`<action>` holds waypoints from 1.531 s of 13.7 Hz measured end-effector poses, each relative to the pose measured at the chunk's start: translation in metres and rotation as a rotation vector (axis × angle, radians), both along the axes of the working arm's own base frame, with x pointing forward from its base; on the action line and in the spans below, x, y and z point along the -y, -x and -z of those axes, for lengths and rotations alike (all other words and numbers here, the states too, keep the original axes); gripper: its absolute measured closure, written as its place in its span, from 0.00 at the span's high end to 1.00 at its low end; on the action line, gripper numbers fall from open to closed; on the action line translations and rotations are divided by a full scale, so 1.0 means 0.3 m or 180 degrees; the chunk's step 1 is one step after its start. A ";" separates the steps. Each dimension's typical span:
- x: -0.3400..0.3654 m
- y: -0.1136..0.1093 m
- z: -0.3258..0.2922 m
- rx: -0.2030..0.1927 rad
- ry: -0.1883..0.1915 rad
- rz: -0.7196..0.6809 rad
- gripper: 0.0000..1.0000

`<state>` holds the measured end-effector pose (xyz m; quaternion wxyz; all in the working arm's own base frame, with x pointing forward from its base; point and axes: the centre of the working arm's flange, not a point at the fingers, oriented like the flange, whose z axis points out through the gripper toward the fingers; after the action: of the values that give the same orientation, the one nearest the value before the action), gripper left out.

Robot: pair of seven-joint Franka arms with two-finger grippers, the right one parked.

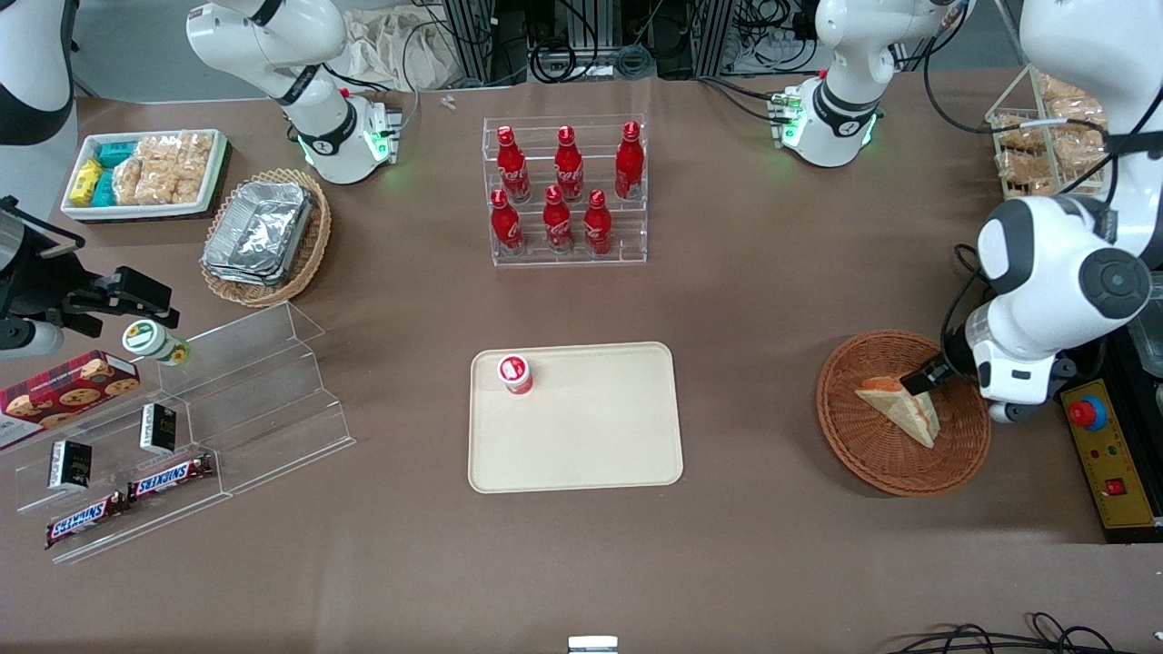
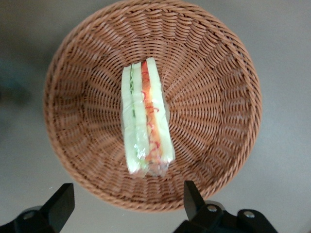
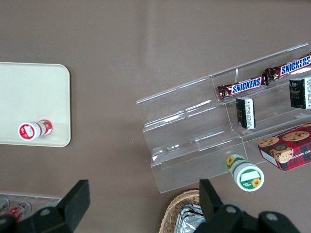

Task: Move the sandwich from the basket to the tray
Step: 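Lower the left gripper and close it on the sandwich wedge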

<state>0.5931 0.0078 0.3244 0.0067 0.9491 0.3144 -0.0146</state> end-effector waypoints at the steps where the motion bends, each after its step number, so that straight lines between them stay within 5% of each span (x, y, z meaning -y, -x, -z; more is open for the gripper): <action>1: 0.000 -0.007 0.022 0.0020 0.0008 -0.0025 1.00; 8: -0.010 -0.029 0.097 0.0097 0.0031 -0.0164 1.00; 18: -0.059 -0.036 0.281 0.0028 0.0051 -0.0667 1.00; 21: -0.049 -0.038 0.291 0.0027 0.0058 -0.0686 0.74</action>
<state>0.6045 0.0225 0.2371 0.0182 0.9098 0.4144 -0.0127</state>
